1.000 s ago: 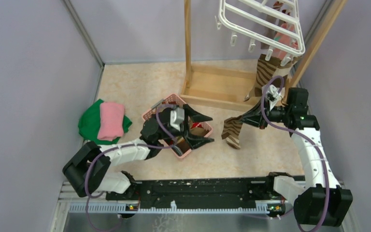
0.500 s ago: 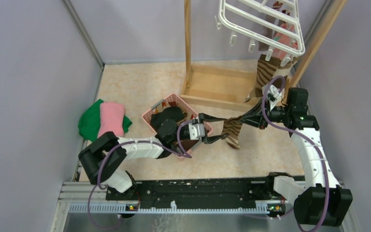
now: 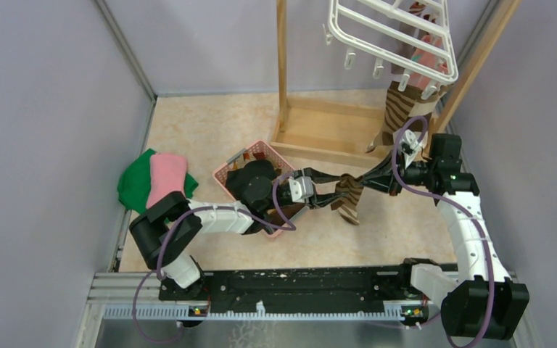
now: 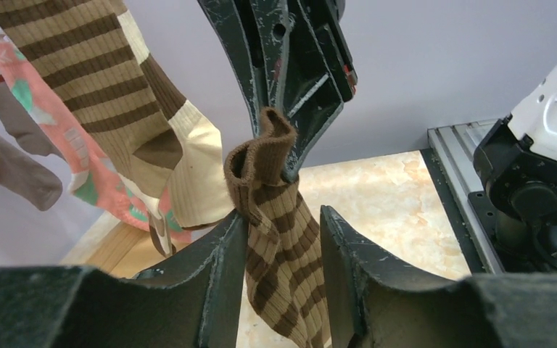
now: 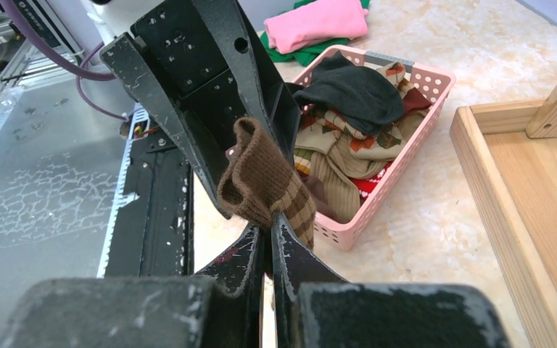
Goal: Clip the socks to the hanger
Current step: Pick up the sock from the bin.
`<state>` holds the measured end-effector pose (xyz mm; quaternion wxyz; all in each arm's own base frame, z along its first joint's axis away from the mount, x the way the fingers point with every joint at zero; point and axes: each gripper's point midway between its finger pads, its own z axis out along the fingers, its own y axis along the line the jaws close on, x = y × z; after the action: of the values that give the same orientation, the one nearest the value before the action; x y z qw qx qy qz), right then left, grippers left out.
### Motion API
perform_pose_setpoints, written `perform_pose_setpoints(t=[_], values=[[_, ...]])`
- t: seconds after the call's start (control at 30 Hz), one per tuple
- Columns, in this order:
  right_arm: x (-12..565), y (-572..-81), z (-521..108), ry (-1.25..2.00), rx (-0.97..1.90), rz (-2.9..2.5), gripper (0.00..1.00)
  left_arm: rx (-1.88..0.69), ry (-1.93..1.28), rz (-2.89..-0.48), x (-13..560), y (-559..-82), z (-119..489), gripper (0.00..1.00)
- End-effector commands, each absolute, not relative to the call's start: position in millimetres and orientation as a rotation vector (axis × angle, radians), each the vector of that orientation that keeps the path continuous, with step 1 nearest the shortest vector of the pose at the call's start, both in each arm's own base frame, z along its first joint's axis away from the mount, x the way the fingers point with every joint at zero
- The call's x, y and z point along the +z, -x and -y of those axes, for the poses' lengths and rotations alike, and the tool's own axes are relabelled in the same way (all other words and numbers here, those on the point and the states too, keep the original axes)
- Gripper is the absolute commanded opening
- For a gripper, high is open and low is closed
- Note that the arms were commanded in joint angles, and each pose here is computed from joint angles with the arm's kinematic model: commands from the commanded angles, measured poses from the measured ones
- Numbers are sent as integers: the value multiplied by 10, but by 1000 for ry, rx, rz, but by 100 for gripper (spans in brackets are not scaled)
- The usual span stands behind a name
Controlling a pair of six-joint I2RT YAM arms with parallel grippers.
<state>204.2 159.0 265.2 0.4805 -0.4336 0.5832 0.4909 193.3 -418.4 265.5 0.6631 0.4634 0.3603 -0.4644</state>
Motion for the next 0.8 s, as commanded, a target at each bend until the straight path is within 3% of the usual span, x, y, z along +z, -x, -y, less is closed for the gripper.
perform_pose_setpoints(t=[0.0,0.23,0.27,0.4,0.47,0.77], values=[[2754,-2025,-1582,1090,1164,-1368,0,-1050,-959,-758,2957,-1987,4200,45],[2752,-2019,-1582,1094,1156,-1366,0,-1042,-943,-811,2945,-2032,4169,2],[2753,-2021,-1580,1094,1154,-1367,0,-1045,-949,-823,2930,-2030,4165,0],[2767,-2027,-1576,1095,1147,-1369,0,-1081,-935,-872,2890,-2002,4084,0],[2770,-2042,-1572,1095,1135,-1376,6,-1125,-907,-907,2882,-1995,4005,0],[2800,-2055,-1569,1093,1136,-1374,40,-1276,-979,-948,2812,-1814,3918,0]])
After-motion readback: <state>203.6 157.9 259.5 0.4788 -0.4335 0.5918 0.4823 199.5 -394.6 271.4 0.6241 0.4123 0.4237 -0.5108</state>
